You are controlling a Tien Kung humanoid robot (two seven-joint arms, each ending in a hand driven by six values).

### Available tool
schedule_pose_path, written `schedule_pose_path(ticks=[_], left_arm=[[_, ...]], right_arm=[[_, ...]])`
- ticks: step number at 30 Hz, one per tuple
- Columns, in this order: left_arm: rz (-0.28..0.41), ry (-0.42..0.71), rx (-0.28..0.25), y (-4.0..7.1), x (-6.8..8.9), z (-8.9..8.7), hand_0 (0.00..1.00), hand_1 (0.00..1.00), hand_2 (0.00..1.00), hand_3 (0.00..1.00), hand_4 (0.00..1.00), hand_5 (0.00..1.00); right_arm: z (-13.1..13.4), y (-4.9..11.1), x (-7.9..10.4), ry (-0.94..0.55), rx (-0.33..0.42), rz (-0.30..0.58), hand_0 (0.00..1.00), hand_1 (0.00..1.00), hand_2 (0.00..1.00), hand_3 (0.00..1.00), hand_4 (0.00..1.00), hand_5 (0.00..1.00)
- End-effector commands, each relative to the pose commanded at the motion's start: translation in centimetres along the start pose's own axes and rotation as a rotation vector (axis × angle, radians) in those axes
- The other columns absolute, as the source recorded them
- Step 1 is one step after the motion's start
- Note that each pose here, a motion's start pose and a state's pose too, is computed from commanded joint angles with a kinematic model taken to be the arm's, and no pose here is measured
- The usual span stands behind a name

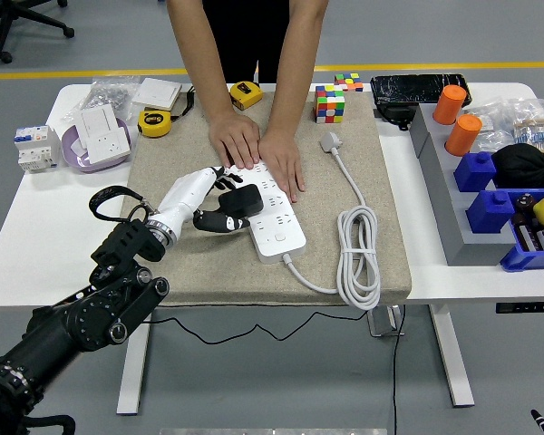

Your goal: Pick up the plug,place it near the board,insert it into the board,press the button

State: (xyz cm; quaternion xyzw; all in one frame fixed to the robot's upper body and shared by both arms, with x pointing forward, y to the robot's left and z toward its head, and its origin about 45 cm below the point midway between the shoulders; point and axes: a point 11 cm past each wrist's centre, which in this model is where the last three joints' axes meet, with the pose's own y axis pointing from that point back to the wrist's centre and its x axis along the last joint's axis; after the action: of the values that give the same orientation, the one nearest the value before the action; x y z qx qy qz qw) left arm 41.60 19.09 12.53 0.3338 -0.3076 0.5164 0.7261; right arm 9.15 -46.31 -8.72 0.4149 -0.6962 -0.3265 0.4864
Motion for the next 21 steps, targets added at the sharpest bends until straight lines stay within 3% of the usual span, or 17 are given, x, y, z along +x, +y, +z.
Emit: schedule_pose_path(ticks=[6, 7, 12, 13, 18, 19, 21], left_arm=[[-0.012, 0.057, 0.023, 0.06, -0.4, -0.39, 0.636, 0.672, 0.654, 0.694, 0.998, 0.264], [-0.014, 0.056, 0.024, 0.06, -0.45, -0.4, 0.574, 0.647, 0.59, 0.589, 0.998, 0.234], [0.0, 0.045, 0.025, 0.1, -0.43, -0.39, 0.574, 0.647, 0.59, 0.589, 0.998, 0.234], [0.004, 0.041, 0.024, 0.09, -0.38, -0.37, 0.381, 0.509, 0.529, 0.539, 0.807, 0.112], [0.026, 0.021, 0.021, 0.05, -0.16, -0.29, 0.381, 0.509, 0.529, 0.539, 0.807, 0.112], [0.026, 0.018, 0.022, 0.04, -0.15, -0.3, 0.315, 0.463, 0.486, 0.517, 0.716, 0.08], [0.025, 0.016, 0.024, 0.03, -0.17, -0.34, 0.315, 0.463, 0.486, 0.517, 0.716, 0.08]], right_arm=[[0.02, 0.0, -0.02, 0.002, 0.0, -0.001, 0.757, 0.765, 0.751, 0.795, 0.998, 0.941], [0.05, 0.0, -0.02, 0.003, -0.001, -0.001, 0.759, 0.765, 0.751, 0.795, 0.998, 0.942], [0.04, 0.01, -0.07, 0.005, -0.001, -0.003, 0.759, 0.765, 0.751, 0.795, 0.998, 0.942], [0.01, 0.0, -0.07, 0.005, 0.0, -0.003, 0.758, 0.765, 0.751, 0.795, 0.998, 0.942], [-0.07, -0.01, 0.01, 0.007, 0.001, -0.001, 0.758, 0.765, 0.751, 0.795, 0.998, 0.942], [-0.07, -0.01, 0.03, 0.007, 0.001, -0.001, 0.758, 0.765, 0.751, 0.795, 0.998, 0.941], [-0.04, -0.01, 0.07, 0.008, 0.0, 0.0, 0.758, 0.765, 0.751, 0.795, 0.998, 0.941]])
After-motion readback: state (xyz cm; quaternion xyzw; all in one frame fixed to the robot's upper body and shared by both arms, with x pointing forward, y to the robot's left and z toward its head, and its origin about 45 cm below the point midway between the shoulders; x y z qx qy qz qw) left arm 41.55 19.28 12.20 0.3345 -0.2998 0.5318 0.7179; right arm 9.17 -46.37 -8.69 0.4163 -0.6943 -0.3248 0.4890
